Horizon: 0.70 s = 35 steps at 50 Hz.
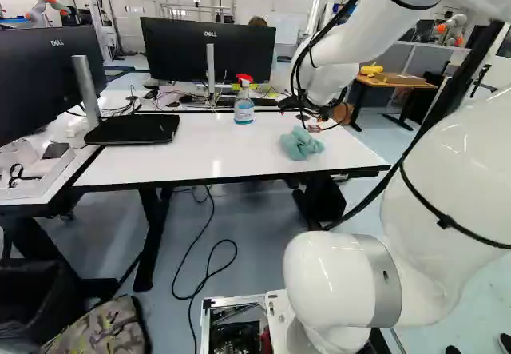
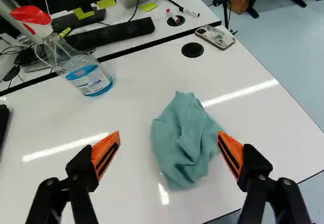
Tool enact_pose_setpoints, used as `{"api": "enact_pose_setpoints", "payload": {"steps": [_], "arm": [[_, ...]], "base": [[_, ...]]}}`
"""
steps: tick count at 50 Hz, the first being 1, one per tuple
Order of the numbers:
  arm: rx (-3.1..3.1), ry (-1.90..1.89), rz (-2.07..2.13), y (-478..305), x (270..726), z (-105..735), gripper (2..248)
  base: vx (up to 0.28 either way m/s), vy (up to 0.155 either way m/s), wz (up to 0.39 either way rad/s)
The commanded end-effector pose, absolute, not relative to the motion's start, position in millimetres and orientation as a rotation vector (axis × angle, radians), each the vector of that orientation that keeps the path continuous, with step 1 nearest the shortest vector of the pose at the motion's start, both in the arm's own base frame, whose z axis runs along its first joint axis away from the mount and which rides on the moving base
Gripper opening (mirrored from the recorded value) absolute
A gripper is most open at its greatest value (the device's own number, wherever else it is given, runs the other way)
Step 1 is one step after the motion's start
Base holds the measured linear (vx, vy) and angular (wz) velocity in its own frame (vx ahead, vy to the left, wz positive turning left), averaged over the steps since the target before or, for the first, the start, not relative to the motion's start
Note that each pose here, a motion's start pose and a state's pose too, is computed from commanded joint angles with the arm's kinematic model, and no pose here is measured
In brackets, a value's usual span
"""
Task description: Clean the table with the green towel
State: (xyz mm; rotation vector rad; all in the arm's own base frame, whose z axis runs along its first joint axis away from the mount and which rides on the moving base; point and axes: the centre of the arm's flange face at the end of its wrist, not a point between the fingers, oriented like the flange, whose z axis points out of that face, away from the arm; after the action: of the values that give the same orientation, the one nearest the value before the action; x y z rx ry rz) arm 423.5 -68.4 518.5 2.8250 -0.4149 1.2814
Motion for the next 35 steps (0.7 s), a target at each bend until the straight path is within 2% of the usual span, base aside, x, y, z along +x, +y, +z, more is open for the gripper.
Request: {"api": "enact_pose_setpoints", "payload": {"steps": [35], "arm": [[2.889,-0.242,1.309,-14,406,517,247]], "base": [[0.0,0.0,0.0]]}}
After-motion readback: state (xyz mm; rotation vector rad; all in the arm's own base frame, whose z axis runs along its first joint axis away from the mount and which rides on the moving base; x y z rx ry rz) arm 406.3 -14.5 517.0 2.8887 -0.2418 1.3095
